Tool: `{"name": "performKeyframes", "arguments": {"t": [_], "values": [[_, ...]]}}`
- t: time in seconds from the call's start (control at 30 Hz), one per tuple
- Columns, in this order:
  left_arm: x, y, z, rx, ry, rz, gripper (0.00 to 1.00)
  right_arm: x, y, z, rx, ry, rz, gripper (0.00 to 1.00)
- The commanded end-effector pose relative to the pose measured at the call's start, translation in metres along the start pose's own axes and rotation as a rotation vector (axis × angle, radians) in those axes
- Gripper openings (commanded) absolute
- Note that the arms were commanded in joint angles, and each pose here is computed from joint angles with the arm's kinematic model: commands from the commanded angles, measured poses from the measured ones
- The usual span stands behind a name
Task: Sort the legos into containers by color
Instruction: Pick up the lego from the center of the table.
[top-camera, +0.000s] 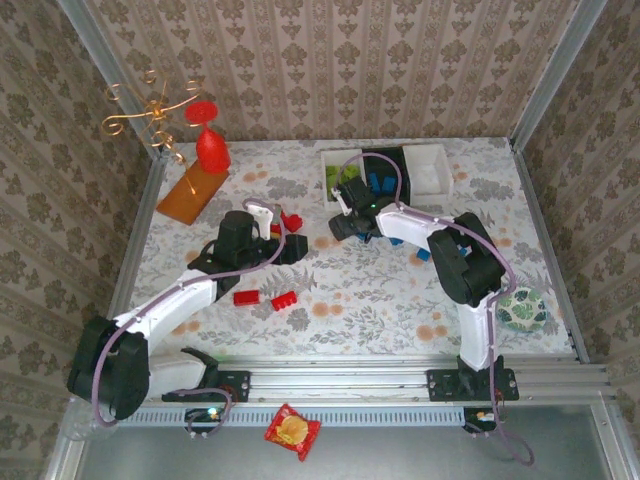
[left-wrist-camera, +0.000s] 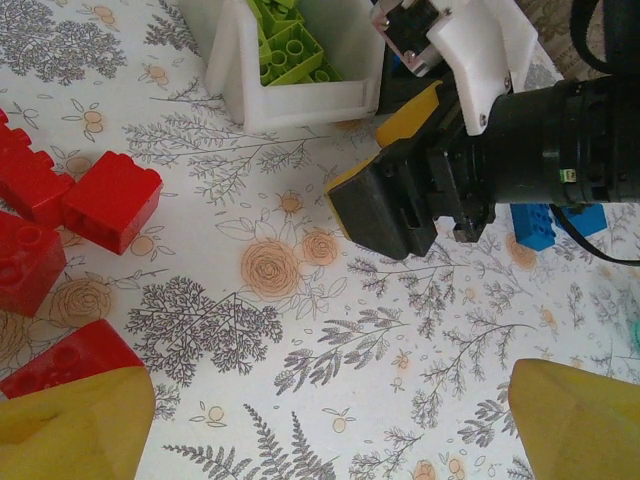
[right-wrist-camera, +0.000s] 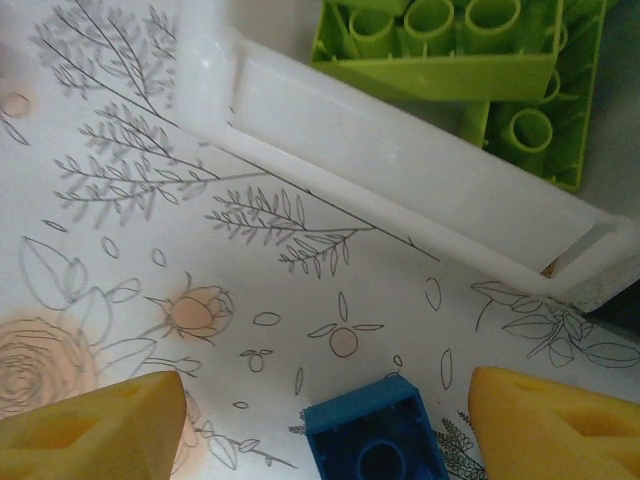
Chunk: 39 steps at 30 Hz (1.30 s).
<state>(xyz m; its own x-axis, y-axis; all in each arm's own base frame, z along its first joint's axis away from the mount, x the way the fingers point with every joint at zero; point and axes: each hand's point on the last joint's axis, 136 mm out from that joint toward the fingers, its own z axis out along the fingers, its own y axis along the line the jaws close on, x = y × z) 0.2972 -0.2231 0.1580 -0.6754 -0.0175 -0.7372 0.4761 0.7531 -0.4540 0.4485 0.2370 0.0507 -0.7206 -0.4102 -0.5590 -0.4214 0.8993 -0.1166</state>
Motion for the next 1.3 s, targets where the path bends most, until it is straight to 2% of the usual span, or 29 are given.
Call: {"name": "performKeyframes", "arguments": {"t": [0.0, 0.3, 0.5, 0.67, 0.8, 0.93, 1.07, 1.17, 1.27], "values": [[0.002, 0.003, -0.001, -0.01, -0.002, 0.007, 0.93, 0.014, -0.008, 0.005, 0.043, 0.074, -0.041, 0.77], [0.003, 0.004, -0.001, -0.015, 0.0, 0.01, 0.92, 0.028, 0.001, 0.005, -0.007, 0.124, -0.028, 0.74], [0.003, 0.004, 0.0, -0.011, 0.0, 0.008, 0.92, 0.035, 0.017, 0.0, -0.082, 0.135, -0.032, 0.61], [0.003, 0.004, 0.001, -0.01, 0.0, 0.006, 0.92, 0.042, 0.016, 0.003, -0.074, 0.152, -0.041, 0.49], [0.003, 0.004, 0.001, -0.011, 0.001, 0.005, 0.92, 0.041, 0.013, 0.003, -0.058, 0.151, -0.041, 0.42], [0.003, 0.005, 0.001, -0.013, 0.0, 0.008, 0.92, 0.027, 0.014, -0.014, -0.078, 0.094, -0.021, 0.38], [0.001, 0.004, 0.001, -0.011, -0.001, 0.007, 0.92, -0.004, 0.007, -0.052, -0.135, -0.046, 0.063, 0.37], [0.0, 0.003, 0.001, -0.006, -0.004, 0.004, 0.92, -0.031, -0.023, -0.076, -0.132, -0.168, 0.179, 0.37], [0.001, 0.001, 0.002, 0.006, -0.004, -0.001, 0.92, -0.053, -0.063, -0.082, -0.078, -0.259, 0.305, 0.37]]}}
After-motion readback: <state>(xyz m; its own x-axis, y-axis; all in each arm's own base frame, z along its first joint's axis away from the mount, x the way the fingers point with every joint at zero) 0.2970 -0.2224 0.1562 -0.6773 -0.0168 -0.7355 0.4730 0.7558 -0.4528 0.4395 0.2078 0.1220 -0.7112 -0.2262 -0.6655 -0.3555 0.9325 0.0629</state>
